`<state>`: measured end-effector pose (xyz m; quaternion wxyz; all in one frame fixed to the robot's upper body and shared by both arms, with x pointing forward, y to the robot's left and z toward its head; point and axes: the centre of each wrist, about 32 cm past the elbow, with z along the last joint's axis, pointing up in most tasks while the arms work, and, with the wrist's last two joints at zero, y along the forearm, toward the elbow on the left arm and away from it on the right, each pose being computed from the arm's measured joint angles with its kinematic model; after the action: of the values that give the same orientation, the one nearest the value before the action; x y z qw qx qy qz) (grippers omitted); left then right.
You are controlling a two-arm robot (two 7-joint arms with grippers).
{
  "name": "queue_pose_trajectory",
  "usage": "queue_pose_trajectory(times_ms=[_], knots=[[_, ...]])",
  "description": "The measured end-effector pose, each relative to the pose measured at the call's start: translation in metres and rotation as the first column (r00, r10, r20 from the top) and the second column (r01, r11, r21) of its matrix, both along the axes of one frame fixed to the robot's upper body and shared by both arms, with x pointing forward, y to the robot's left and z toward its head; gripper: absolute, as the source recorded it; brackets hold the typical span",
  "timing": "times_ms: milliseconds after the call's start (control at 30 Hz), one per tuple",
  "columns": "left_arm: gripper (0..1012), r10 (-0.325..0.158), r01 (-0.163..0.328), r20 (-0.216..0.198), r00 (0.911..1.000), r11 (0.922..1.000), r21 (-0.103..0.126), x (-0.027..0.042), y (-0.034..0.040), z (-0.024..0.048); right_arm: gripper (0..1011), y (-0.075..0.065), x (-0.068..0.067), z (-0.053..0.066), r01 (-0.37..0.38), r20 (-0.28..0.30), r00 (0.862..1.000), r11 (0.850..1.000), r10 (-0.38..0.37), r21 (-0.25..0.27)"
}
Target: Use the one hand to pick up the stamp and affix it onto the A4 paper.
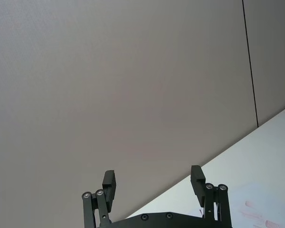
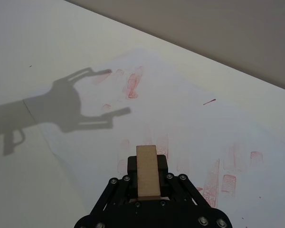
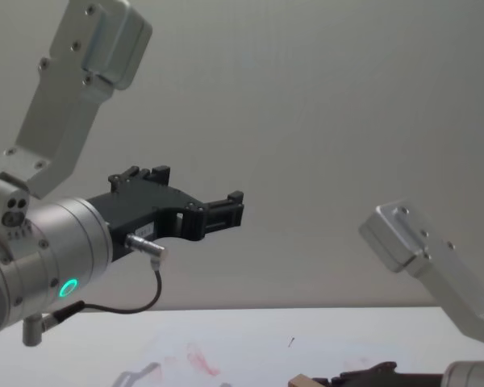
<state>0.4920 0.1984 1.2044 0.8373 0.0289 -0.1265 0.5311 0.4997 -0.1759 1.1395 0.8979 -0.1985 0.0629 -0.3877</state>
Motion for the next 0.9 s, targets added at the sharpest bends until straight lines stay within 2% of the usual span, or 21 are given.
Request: queue_pose_trajectory(times_ms=[267,400,567,600,667,767,867,900], knots=[[1001,0.0,0.0,0.0,1.0,1.0,0.0,0.0,0.0,0.0,218,0.002,0.0,-0.001,0.018,-0.006,1.0,1.0,-0.018,0.02],[1001,0.0,0.0,0.0,1.0,1.0,0.0,0.0,0.0,0.0,218,0.004,0.001,0.005,0.029,0.005,1.0,0.998,-0.03,0.055],[1001,0.0,0.0,0.0,1.0,1.0,0.0,0.0,0.0,0.0,218,0.003,0.004,0.022,0.047,0.047,0.998,0.992,-0.053,0.119],[1001,0.0,0.0,0.0,1.0,1.0,0.0,0.0,0.0,0.0,218,0.003,0.004,0.022,0.047,0.047,0.998,0.992,-0.053,0.119],[1001,0.0,0.0,0.0,1.0,1.0,0.0,0.0,0.0,0.0,218,0.0,0.004,0.032,0.058,0.068,0.995,0.987,-0.068,0.148],[1001,0.0,0.0,0.0,1.0,1.0,0.0,0.0,0.0,0.0,218,-0.01,0.002,0.048,0.087,0.091,0.99,0.978,-0.106,0.19],[1001,0.0,0.0,0.0,1.0,1.0,0.0,0.0,0.0,0.0,218,-0.019,0.0,0.055,0.109,0.096,0.987,0.972,-0.131,0.208],[1001,0.0,0.0,0.0,1.0,1.0,0.0,0.0,0.0,0.0,218,-0.026,-0.003,0.059,0.125,0.099,0.984,0.969,-0.149,0.215]])
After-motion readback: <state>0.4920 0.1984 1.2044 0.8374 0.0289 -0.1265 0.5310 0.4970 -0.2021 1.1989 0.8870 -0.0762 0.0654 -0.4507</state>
